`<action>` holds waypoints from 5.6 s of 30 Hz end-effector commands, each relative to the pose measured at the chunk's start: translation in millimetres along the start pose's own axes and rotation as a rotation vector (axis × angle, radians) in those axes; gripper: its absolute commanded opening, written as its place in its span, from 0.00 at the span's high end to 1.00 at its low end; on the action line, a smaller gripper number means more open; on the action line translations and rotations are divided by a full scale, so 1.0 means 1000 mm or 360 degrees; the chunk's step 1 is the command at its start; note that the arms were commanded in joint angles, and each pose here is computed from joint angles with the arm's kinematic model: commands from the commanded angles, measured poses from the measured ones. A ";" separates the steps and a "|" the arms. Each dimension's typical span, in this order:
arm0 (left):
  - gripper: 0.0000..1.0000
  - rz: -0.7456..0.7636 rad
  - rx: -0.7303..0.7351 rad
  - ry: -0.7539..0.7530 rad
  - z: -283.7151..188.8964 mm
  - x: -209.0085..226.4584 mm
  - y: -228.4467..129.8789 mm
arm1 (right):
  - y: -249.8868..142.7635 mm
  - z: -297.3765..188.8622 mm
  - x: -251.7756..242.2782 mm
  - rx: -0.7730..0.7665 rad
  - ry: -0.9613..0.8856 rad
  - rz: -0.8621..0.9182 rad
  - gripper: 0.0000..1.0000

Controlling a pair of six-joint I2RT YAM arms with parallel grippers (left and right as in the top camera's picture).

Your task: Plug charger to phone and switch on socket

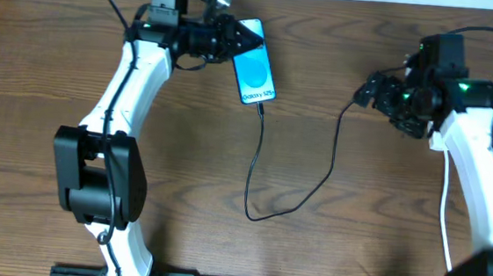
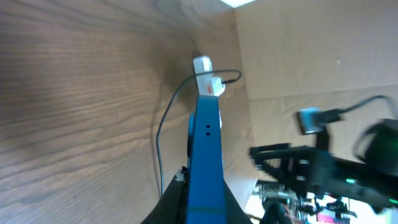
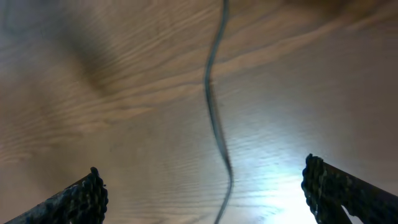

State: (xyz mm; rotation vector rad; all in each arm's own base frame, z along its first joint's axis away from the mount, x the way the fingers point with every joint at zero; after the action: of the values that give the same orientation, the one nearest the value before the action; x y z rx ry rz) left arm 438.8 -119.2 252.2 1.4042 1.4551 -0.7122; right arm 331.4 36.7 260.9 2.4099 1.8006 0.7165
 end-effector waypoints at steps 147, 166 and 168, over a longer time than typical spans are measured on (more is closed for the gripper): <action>0.55 -0.0453 0.0293 0.1261 0.145 0.130 -0.094 | -0.017 -0.034 -0.011 -0.0061 -0.0231 0.0030 0.01; 0.12 -0.0440 0.0169 0.1363 0.114 0.131 -0.074 | -0.017 -0.034 -0.011 -0.0061 -0.0237 0.0012 0.01; 0.12 -0.0415 0.0131 0.1382 0.100 0.127 -0.066 | -0.017 -0.034 -0.011 -0.0061 -0.0237 0.0012 0.01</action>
State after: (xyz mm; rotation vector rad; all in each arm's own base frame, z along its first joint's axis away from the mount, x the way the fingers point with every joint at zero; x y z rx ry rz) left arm 413.7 -200.8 107.3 1.6704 2.2113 -0.4395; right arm 301.9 25.2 280.4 2.3867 1.7174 0.5605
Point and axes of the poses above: each gripper's point midway between its finger pads, its own z axis out along the fingers, its own x axis along the line the jaws close on, y = z × x, the point moved 10 cm from there along -z, back along the fingers, and after that the axes turned 7 degrees about -z, right-handed, at the moved point
